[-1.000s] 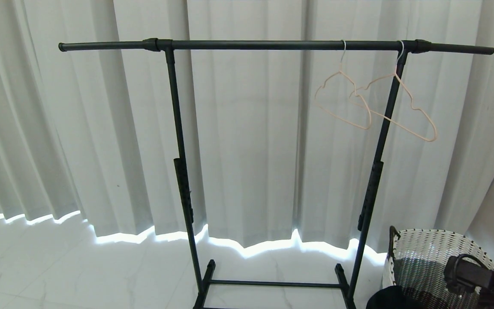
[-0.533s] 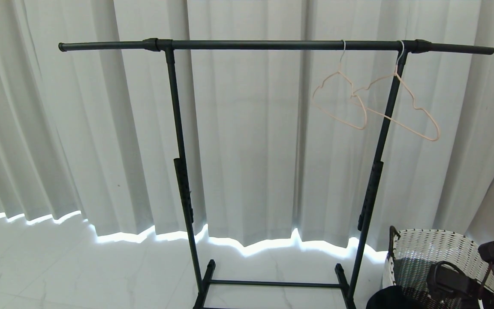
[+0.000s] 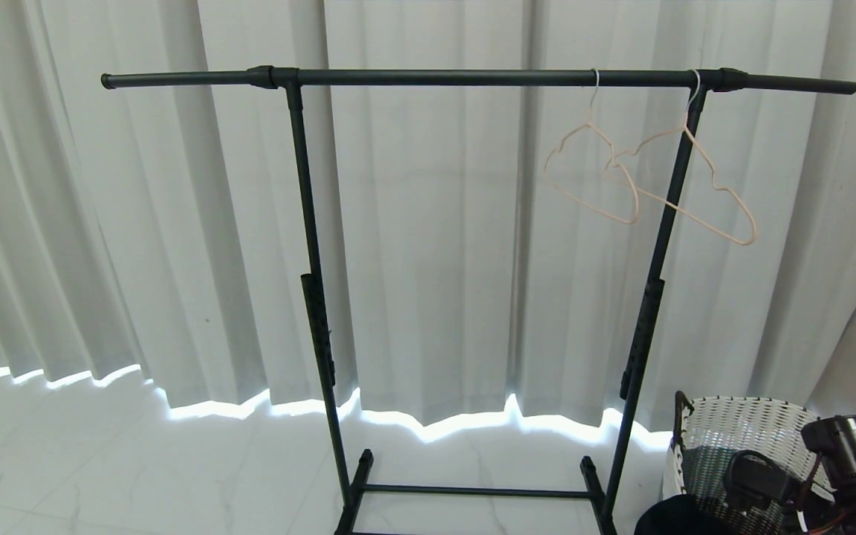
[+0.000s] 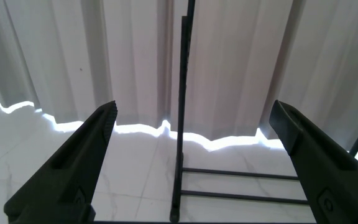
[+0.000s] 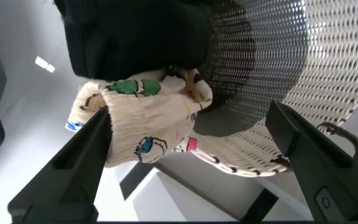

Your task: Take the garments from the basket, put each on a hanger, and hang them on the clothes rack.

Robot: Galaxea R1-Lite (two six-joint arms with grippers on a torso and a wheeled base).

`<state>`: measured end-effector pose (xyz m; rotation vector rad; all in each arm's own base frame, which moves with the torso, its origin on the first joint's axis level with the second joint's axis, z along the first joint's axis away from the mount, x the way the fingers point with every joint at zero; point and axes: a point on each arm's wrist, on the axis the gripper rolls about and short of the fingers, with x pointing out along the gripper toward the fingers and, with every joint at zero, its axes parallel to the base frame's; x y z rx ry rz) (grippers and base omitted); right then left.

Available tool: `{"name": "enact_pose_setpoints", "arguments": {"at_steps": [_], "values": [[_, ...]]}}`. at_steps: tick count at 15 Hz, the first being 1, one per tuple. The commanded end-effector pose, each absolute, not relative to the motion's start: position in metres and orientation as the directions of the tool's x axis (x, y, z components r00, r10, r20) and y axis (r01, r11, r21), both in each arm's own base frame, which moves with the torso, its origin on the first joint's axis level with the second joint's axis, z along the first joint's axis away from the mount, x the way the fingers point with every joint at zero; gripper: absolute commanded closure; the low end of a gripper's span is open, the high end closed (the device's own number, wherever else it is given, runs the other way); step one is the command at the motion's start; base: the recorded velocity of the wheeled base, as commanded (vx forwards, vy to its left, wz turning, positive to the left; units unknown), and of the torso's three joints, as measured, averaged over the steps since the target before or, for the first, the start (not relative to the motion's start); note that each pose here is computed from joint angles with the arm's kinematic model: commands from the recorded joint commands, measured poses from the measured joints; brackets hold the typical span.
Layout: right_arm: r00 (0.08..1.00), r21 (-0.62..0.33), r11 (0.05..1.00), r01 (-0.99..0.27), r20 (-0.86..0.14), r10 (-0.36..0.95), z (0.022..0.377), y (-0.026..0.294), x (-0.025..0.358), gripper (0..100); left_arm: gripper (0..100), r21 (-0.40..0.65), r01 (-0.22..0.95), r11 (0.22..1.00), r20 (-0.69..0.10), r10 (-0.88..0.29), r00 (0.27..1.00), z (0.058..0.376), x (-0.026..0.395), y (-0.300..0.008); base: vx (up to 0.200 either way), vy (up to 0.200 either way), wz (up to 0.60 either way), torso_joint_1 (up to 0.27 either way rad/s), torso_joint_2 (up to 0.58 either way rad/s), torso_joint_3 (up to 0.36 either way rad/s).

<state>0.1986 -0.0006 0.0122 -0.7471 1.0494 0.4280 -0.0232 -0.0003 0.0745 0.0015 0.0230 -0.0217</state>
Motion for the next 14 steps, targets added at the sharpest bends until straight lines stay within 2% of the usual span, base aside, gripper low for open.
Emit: {"name": "enact_pose_setpoints", "arguments": {"at_steps": [1,2,3,7,9,12,13,14], "values": [[0.436,-0.339,0.682,-0.647,-0.9,-0.034,0.009,-0.001,0.199,0,0,0.001,0.022,1.0,-0.021,-0.021,1.0,0.075,-0.023,0.0,0.0,0.0,0.0,0.0,0.0,0.0],[0.434,-0.341,0.685,-0.644,-0.9,-0.04,0.009,-0.001,0.199,0,0,0.001,0.022,1.0,-0.021,-0.021,1.0,0.075,-0.023,0.0,0.0,0.0,0.0,0.0,0.0,0.0],[0.434,-0.341,0.687,-0.641,-0.9,-0.041,0.009,-0.002,0.199,100,0,0.001,0.022,1.0,-0.023,-0.021,1.0,0.074,-0.023,0.0,0.0,0.0,0.0,0.0,0.0,0.0],[0.446,-0.351,0.687,-0.636,-0.894,-0.044,0.013,-0.002,0.192,100,0,0.001,0.022,1.0,-0.023,-0.021,1.0,0.074,-0.023,0.0,0.0,0.0,0.0,0.0,0.0,0.0],[0.482,-0.378,0.698,-0.608,-0.875,-0.054,0.024,-0.005,0.181,100,0,0.001,0.022,1.0,-0.023,-0.021,1.0,0.074,-0.023,0.0,0.0,0.0,0.0,0.0,0.0,0.0],[0.509,-0.391,0.736,-0.553,-0.858,-0.073,0.035,-0.009,0.142,100,0,0.001,0.022,1.0,-0.023,-0.021,1.0,0.074,-0.023,0.0,0.0,0.0,0.0,0.0,0.0,0.0],[0.536,-0.401,0.752,-0.523,-0.841,-0.075,0.04,-0.008,0.129,100,0,0.001,0.022,1.0,-0.021,-0.021,1.0,0.075,-0.023,0.0,0.0,0.0,0.0,0.0,0.0,0.0],[0.603,-0.437,0.765,-0.473,-0.794,-0.08,0.052,-0.008,0.121,100,0,0.001,0.022,1.0,-0.023,-0.021,1.0,0.074,-0.023,0.0,0.0,0.0,0.0,0.0,0.0,0.0]]}}
